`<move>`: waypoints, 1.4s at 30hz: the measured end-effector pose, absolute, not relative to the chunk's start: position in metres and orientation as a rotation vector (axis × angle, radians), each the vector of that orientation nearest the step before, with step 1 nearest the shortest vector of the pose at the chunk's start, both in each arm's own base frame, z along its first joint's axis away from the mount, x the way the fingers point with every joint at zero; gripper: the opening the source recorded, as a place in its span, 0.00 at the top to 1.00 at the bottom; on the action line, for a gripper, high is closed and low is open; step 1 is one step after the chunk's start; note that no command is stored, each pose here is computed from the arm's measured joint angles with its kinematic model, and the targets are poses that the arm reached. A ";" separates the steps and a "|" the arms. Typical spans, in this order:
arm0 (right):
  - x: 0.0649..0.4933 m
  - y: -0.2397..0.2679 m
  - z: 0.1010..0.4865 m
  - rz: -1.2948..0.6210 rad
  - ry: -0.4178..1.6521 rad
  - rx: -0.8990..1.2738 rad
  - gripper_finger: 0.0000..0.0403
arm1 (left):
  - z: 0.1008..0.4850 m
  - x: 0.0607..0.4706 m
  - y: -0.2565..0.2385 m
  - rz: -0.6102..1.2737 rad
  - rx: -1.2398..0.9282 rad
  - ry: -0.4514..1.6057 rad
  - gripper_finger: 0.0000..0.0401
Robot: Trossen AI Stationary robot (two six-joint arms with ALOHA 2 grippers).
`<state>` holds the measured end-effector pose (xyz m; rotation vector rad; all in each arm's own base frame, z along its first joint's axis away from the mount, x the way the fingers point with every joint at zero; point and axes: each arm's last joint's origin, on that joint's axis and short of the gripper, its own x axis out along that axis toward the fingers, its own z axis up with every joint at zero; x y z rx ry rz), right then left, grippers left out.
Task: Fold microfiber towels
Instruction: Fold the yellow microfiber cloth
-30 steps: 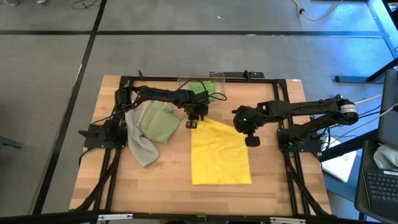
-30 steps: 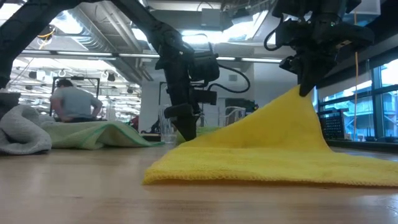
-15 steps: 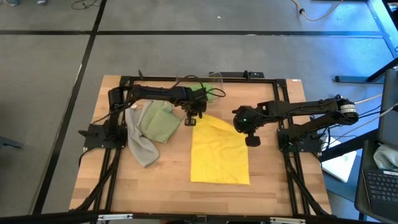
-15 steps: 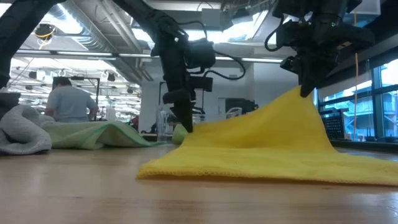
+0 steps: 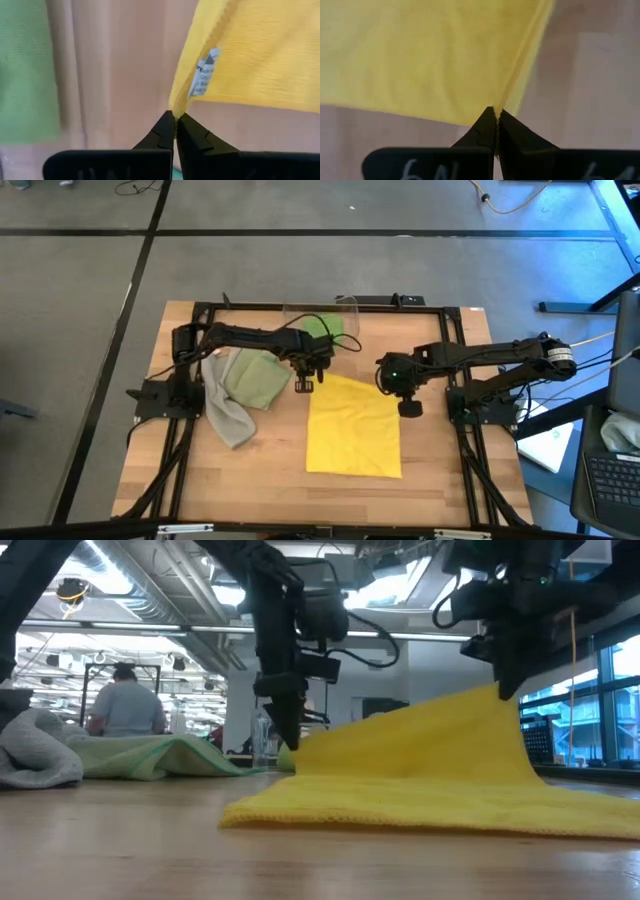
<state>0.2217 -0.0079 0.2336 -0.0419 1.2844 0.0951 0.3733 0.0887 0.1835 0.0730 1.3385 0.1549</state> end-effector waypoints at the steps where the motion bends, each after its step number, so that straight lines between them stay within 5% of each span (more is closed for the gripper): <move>1: 0.221 -0.006 0.234 0.118 1.287 -0.021 0.98 | 0.185 0.374 0.084 0.155 0.070 1.331 1.00; 12: 0.215 0.029 0.236 0.227 1.313 0.027 0.98 | 0.230 0.367 0.010 0.140 -0.011 1.209 1.00; 27: 0.199 0.112 0.244 0.354 1.207 0.080 0.98 | 0.235 0.363 -0.099 0.071 0.000 1.079 1.00; 42: 0.191 0.147 0.178 0.259 1.310 0.080 0.98 | 0.179 0.371 -0.146 0.057 -0.004 1.152 0.99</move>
